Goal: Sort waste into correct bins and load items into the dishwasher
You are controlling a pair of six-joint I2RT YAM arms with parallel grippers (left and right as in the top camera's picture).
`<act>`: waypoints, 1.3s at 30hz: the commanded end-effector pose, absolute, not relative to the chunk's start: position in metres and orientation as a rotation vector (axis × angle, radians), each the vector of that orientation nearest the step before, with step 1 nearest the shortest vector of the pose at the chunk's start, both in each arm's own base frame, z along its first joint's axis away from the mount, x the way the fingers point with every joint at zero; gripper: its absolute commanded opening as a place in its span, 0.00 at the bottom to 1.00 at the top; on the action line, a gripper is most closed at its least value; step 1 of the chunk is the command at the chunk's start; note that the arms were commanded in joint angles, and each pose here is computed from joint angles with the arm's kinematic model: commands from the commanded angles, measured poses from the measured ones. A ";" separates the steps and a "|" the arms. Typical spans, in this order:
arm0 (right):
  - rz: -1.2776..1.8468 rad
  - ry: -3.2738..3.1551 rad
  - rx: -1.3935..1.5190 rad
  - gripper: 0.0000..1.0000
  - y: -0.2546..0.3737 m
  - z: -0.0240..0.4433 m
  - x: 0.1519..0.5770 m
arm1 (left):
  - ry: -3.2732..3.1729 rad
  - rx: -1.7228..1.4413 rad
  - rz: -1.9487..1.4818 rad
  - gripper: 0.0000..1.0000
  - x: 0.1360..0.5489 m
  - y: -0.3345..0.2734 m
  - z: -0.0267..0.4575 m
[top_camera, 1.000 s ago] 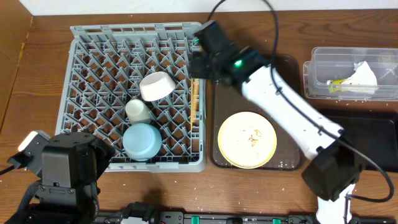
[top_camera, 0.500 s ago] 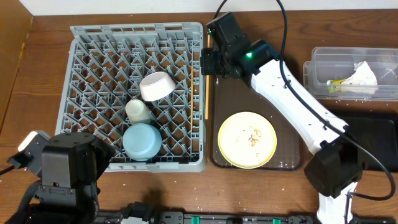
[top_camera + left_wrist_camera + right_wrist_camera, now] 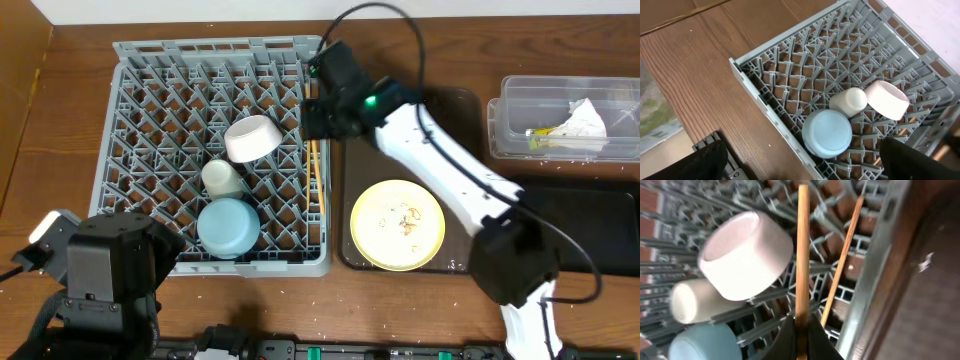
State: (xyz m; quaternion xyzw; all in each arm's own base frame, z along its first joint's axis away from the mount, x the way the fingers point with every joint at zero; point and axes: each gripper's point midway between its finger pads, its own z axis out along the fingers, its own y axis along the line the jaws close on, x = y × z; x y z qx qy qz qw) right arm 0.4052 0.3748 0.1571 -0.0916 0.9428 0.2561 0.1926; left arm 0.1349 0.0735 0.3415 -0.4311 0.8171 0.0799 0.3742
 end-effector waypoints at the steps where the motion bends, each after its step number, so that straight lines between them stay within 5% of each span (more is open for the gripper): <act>1: 0.693 2.691 -0.234 0.01 0.379 0.134 0.406 | 2.072 -1.120 0.213 0.98 0.133 0.076 0.344; 35: 0.755 2.745 0.024 0.02 0.377 0.136 0.405 | 2.072 -1.120 0.213 0.98 0.133 0.076 0.344; 39: 0.750 2.745 0.002 0.35 0.379 0.136 0.403 | 2.072 -1.120 0.213 0.98 0.133 0.076 0.344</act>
